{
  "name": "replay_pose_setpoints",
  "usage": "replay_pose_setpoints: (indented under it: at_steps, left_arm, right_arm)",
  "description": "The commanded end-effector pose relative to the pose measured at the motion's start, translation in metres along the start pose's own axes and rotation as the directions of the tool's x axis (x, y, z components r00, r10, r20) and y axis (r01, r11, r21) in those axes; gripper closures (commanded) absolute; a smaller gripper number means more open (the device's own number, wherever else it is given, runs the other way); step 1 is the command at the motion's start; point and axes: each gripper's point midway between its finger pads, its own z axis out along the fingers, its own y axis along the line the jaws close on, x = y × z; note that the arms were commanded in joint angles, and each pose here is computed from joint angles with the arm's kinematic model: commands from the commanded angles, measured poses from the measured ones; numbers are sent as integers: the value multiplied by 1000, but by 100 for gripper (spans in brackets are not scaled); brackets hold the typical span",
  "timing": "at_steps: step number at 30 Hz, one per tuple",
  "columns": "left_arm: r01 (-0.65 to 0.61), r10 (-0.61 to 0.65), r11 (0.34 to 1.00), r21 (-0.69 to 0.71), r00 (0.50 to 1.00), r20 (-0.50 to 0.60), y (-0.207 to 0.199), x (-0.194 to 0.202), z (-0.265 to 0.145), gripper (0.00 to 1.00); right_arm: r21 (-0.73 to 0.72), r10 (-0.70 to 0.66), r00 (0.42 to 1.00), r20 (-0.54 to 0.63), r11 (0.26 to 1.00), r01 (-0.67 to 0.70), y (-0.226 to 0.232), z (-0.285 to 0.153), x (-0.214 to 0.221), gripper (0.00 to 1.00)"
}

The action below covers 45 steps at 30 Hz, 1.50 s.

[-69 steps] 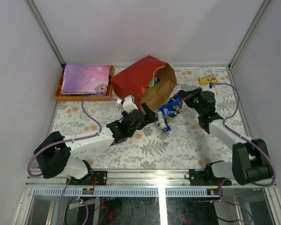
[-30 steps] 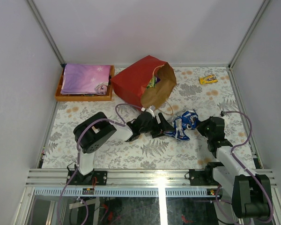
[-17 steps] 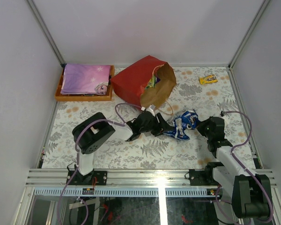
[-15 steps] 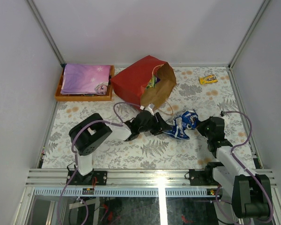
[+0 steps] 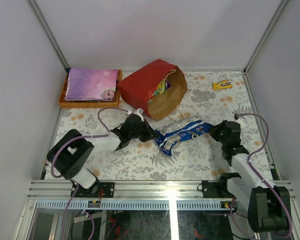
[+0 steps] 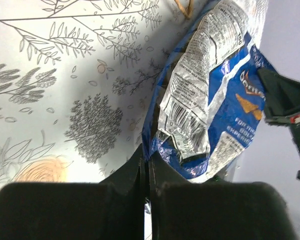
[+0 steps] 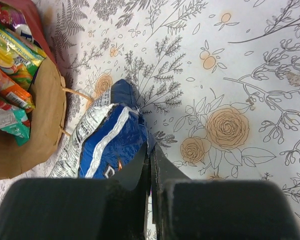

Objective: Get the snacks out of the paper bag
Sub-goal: Adjust the snack at the center of the board.

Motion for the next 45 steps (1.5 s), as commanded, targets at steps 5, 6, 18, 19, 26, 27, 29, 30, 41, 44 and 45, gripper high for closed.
replay_pose_setpoints:
  at_steps: [5,6,18,19,26,27,29,30,41,44,45]
  left_arm:
    - [-214,212,950,-226,977,-35,46,-18,-38,100]
    - [-224,221,942,-251,974,-41,51,-22,-43,96]
    - [-183,262,880,-438,956,128,72,-71,-108,0]
    - [-170,242,898,-406,961,134,67,-67,-107,0]
    - [-45,54,989,-143,997,60,55,-22,-83,6]
    - [-35,42,990,-138,998,54,57,-19,-80,8]
    - [-12,18,992,-125,999,46,60,-15,-76,10]
    - [1,4,994,-109,999,46,59,-13,-75,11]
    - [80,-79,997,23,996,-46,45,13,-47,16]
    - [106,-103,994,28,990,-98,46,27,-37,19]
    - [113,-109,993,32,988,-108,46,30,-35,20]
  right_arm:
    - [-112,-29,999,-43,993,24,14,-4,11,81]
    - [-118,-31,998,-61,993,24,12,-5,17,64]
    - [-163,-129,990,62,977,138,28,-9,-12,5]
    - [-167,-138,988,75,975,149,33,-9,-18,5]
    - [-288,-150,986,-77,950,122,84,15,-24,27]
    - [-304,-152,981,-123,946,109,87,21,-17,30]
    - [-321,-143,972,-184,944,78,90,32,-7,32]
    - [-319,-145,966,-213,945,72,89,36,-2,33]
    - [-281,-134,928,-347,959,34,65,53,35,48]
    - [-282,-128,922,-366,959,21,62,53,42,59]
    - [-283,-126,919,-374,959,16,61,53,45,62]
